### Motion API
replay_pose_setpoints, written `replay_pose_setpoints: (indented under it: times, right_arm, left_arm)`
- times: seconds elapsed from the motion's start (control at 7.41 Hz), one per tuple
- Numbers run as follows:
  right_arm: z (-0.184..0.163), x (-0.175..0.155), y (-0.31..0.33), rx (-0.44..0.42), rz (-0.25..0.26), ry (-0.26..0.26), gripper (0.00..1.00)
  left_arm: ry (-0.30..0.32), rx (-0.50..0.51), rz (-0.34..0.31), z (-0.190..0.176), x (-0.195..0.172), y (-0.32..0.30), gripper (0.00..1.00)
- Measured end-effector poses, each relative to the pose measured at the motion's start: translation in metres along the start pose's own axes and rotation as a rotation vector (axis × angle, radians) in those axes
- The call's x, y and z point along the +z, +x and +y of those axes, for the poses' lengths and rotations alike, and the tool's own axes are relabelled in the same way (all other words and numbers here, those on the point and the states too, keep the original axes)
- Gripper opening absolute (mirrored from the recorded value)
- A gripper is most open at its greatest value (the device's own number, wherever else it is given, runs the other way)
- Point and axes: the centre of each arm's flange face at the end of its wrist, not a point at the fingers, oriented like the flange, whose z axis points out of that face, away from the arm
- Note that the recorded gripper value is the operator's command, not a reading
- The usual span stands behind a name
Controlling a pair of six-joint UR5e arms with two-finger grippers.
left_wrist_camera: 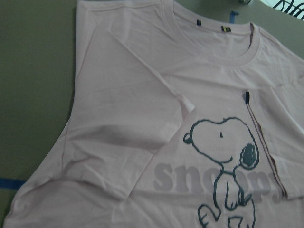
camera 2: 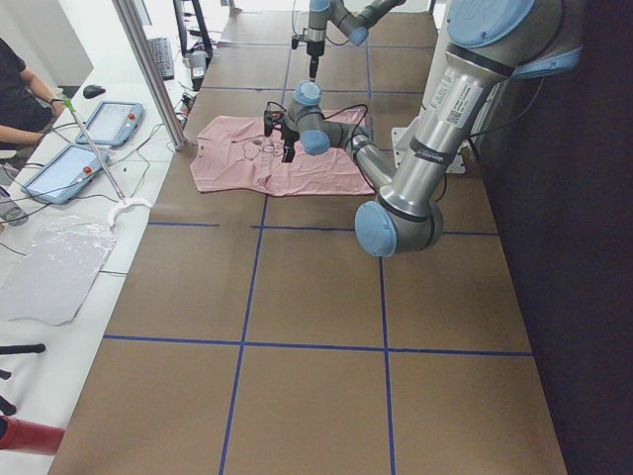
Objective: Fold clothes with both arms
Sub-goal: 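Move both grippers down to the hem corners nearest the robot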
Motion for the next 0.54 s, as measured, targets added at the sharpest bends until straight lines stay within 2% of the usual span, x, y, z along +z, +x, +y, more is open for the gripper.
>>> replay_pose_setpoints:
  times: [0.27, 0.54]
  right_arm:
    - [0.079, 0.014, -0.027, 0.016, 0.015, 0.015, 1.0]
    - [0.143, 0.036, -0.054, 0.0, 0.034, 0.035, 1.0]
  left_arm:
    - [-0.018, 0.018, -0.031, 0.04, -0.023, -0.017, 1.0]
    - [-0.023, 0.023, -0.04, 0.05, -0.026, -0.021, 1.0]
